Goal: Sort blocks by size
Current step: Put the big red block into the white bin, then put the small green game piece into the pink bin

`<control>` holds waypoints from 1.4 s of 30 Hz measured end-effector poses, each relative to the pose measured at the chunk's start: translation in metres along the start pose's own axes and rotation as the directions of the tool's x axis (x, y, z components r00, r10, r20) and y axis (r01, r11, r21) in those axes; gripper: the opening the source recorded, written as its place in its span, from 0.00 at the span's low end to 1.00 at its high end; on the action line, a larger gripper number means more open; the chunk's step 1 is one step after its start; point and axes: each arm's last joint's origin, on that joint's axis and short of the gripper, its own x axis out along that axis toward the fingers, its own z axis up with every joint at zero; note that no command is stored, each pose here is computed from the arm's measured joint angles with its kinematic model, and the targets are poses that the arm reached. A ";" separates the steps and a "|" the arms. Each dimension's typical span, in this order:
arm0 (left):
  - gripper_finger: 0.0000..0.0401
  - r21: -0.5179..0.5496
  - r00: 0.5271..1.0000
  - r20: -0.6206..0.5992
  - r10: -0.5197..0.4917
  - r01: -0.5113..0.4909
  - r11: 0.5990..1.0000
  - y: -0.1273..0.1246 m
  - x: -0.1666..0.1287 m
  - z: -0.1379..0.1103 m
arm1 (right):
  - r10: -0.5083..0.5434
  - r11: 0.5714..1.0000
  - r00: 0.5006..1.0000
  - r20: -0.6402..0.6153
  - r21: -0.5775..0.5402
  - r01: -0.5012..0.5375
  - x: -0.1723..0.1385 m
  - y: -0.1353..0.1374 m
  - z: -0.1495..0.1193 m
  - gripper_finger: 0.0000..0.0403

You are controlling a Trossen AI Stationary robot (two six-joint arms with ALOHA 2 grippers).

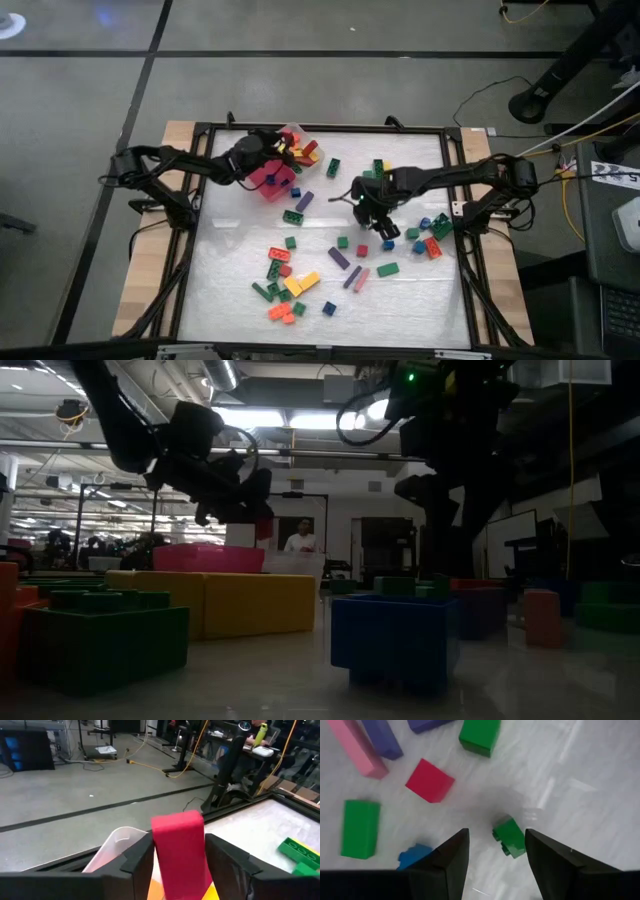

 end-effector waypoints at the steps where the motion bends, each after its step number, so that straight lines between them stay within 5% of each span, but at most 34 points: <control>1: 0.42 0.001 1.000 -0.002 0.000 0.000 1.000 -0.001 0.002 0.000 | -0.020 1.000 1.000 -0.013 -0.014 0.020 0.001 0.003 0.001 0.48; 11: 0.54 -0.017 0.999 0.038 -0.012 0.013 1.000 -0.011 0.014 0.015 | -0.146 0.987 0.986 -0.082 -0.079 0.139 0.004 0.015 0.007 0.48; 26: 0.55 -0.011 0.995 0.032 -0.090 0.091 0.996 -0.020 0.012 0.018 | -0.175 0.966 0.984 -0.023 -0.196 0.167 0.036 0.017 -0.013 0.48; 38: 0.55 -0.007 0.934 -0.027 -0.357 0.356 0.934 -0.038 0.004 0.016 | -0.166 0.967 0.984 -0.069 -0.206 0.149 0.057 0.017 -0.022 0.48; 42: 0.55 0.047 0.901 -0.053 -0.430 0.432 0.901 -0.049 -0.002 0.012 | -0.161 0.968 0.984 -0.074 -0.206 0.143 0.061 0.015 -0.021 0.40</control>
